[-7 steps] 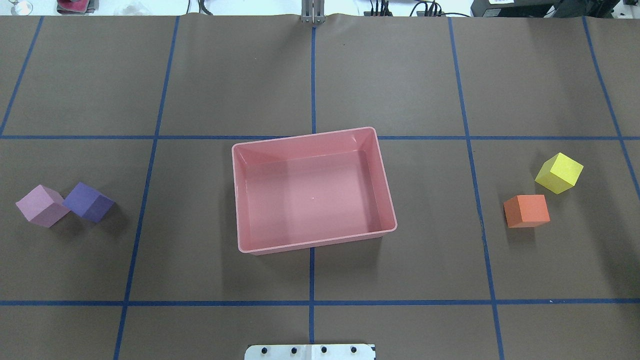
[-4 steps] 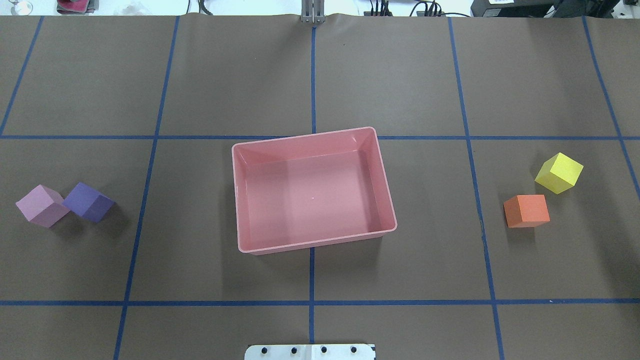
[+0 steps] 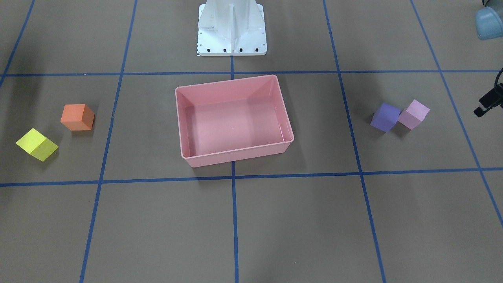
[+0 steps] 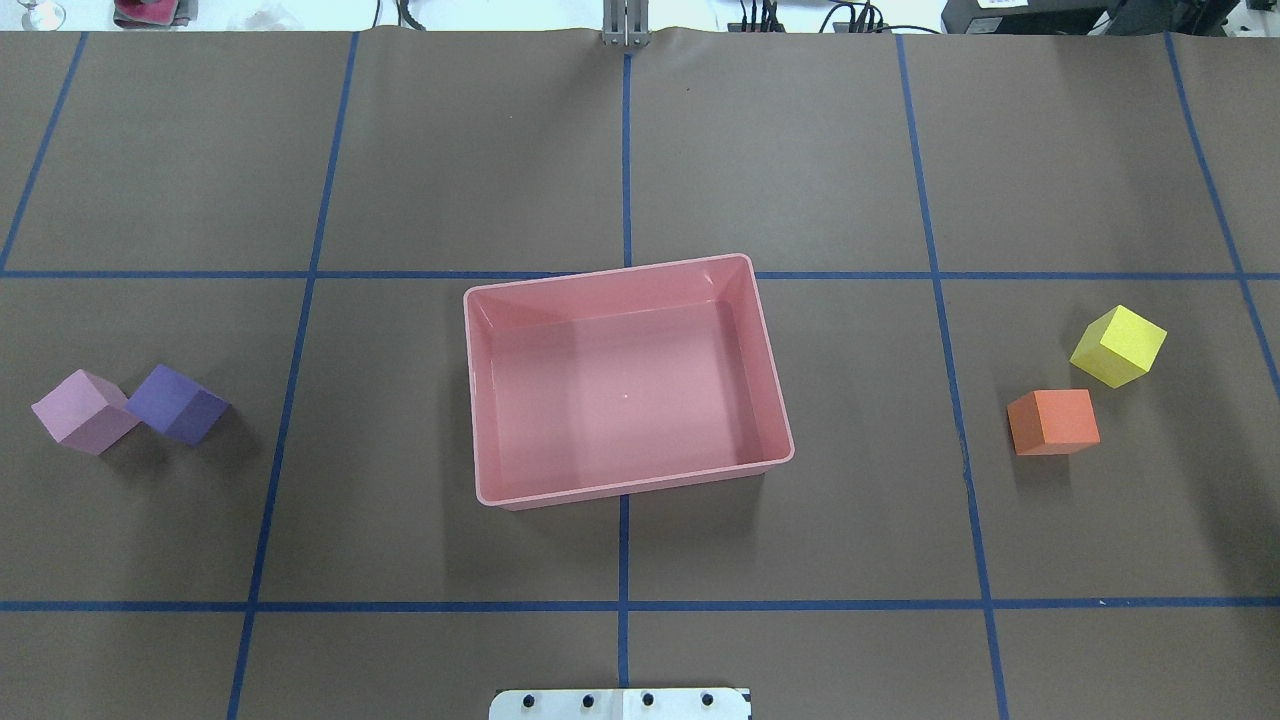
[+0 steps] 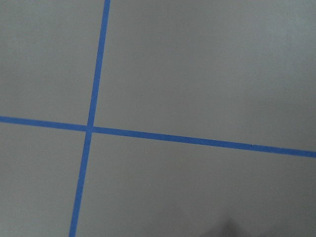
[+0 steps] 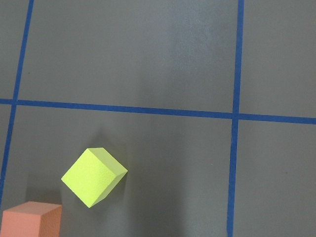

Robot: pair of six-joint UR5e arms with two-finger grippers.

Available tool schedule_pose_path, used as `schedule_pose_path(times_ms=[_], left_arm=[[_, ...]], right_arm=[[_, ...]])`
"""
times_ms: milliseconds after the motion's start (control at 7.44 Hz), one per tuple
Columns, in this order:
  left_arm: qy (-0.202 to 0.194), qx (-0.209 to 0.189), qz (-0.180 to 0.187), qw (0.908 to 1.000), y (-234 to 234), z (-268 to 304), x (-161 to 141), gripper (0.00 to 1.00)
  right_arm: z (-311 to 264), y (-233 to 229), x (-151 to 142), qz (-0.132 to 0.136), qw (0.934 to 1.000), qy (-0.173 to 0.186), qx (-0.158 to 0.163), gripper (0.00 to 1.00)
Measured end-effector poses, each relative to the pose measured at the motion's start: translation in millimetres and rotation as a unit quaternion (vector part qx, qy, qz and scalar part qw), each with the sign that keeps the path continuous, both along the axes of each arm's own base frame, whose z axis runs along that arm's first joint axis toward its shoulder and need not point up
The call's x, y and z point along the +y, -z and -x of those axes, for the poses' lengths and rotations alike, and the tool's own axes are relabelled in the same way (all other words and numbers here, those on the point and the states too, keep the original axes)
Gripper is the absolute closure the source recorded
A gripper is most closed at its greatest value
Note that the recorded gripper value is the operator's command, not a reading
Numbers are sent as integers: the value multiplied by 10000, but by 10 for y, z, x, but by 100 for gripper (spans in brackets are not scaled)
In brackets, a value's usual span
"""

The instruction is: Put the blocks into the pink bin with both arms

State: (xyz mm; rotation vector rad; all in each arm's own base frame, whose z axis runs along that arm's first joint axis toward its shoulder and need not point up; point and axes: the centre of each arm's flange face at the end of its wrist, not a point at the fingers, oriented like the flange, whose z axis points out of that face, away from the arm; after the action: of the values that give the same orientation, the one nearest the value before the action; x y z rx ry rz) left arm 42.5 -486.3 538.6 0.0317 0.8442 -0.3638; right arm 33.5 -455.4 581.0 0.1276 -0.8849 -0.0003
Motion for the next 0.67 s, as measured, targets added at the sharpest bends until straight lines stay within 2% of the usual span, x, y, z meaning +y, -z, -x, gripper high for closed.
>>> schedule_pose_path(times_ms=[403,672], left_arm=[[1040,-58,684,9922,-221,-332,262,1],[1311,-287,813,9876,-255,-910,370,1]], right_arm=[[4,-5,5,-6,10000,6,-3,0],[9,30,4,6,10000,-17,-48,0]])
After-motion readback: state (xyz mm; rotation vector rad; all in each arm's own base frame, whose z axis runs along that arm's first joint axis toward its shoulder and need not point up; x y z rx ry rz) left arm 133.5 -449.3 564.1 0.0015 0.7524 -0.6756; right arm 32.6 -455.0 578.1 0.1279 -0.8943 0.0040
